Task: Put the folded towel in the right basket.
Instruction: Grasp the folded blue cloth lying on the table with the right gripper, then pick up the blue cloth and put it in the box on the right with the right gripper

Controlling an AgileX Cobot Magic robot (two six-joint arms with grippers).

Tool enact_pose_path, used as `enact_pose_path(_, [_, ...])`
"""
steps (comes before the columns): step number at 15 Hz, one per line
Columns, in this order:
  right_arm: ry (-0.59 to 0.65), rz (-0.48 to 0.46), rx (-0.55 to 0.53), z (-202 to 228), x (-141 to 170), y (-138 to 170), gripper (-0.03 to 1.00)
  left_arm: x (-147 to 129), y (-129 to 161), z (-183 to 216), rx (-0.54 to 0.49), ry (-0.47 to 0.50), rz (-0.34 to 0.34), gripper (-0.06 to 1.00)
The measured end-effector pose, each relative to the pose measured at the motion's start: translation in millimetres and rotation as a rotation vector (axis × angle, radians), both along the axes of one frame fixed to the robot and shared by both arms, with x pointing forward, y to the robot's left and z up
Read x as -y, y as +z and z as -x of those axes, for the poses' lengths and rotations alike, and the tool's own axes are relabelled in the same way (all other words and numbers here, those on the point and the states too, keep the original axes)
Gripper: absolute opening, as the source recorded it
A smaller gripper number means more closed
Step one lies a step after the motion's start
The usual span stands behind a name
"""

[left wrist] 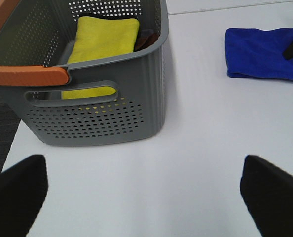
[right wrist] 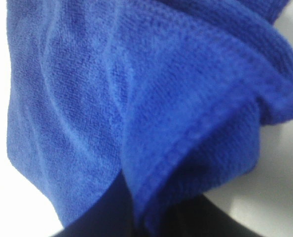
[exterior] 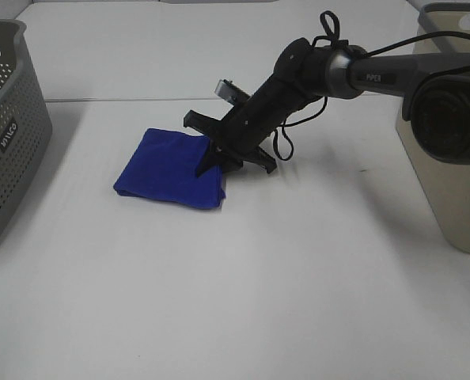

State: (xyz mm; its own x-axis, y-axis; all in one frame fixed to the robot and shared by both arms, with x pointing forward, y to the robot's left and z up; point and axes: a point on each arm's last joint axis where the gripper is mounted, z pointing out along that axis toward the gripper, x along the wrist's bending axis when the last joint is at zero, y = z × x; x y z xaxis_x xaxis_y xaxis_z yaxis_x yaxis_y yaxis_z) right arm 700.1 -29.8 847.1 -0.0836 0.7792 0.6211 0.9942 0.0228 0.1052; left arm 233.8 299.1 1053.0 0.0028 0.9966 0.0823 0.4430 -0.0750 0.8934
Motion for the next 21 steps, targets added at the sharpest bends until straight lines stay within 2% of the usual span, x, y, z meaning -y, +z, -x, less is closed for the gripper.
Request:
enact_pose_path(4, [0.065, -0.002, -0.001, -4, -3, 9, 0.11, 0, 0, 0, 0.0, 0.0, 0.0, 0.99])
enact_pose_path(7, [0.128, -0.071, 0.013, -15, 0, 59, 0.11, 0, 0, 0, 0.0, 0.0, 0.0, 0.99])
enact_pose_path(9, [0.073, -0.146, 0.181, -33, 17, 129, 0.11, 0, 0, 0, 0.0, 0.004, 0.002, 0.99])
enact_pose_path(10, [0.01, -0.189, 0.318, -40, 45, 188, 0.11, 0, 0, 0, 0.0, 0.006, 0.003, 0.99])
enact_pose_path(12, [-0.084, -0.205, 0.452, -40, 98, 254, 0.11, 0, 0, 0, 0.0, 0.009, 0.006, 0.99])
enact_pose_path(15, [-0.247, -0.063, 0.631, -29, 185, 322, 0.11, -1, 0, 0, 0.0, 0.009, 0.005, 0.99])
enact_pose_path(17, [-0.36, 0.113, 0.701, -10, 241, 354, 0.11, -1, 0, 0, 0.0, 0.009, 0.005, 0.99])
enact_pose_path(19, [-0.434, 0.321, 0.686, 9, 283, 362, 0.11, -1, 0, 0, 0.0, 0.009, 0.005, 0.99])
enact_pose_path(20, [-0.451, 0.375, 0.669, 15, 293, 362, 0.11, -1, 0, 0, 0.0, 0.009, 0.005, 0.99])
enact_pose_path(21, [-0.485, 0.506, 0.598, 32, 316, 355, 0.11, -1, 0, 0, 0.0, 0.01, 0.004, 0.99])
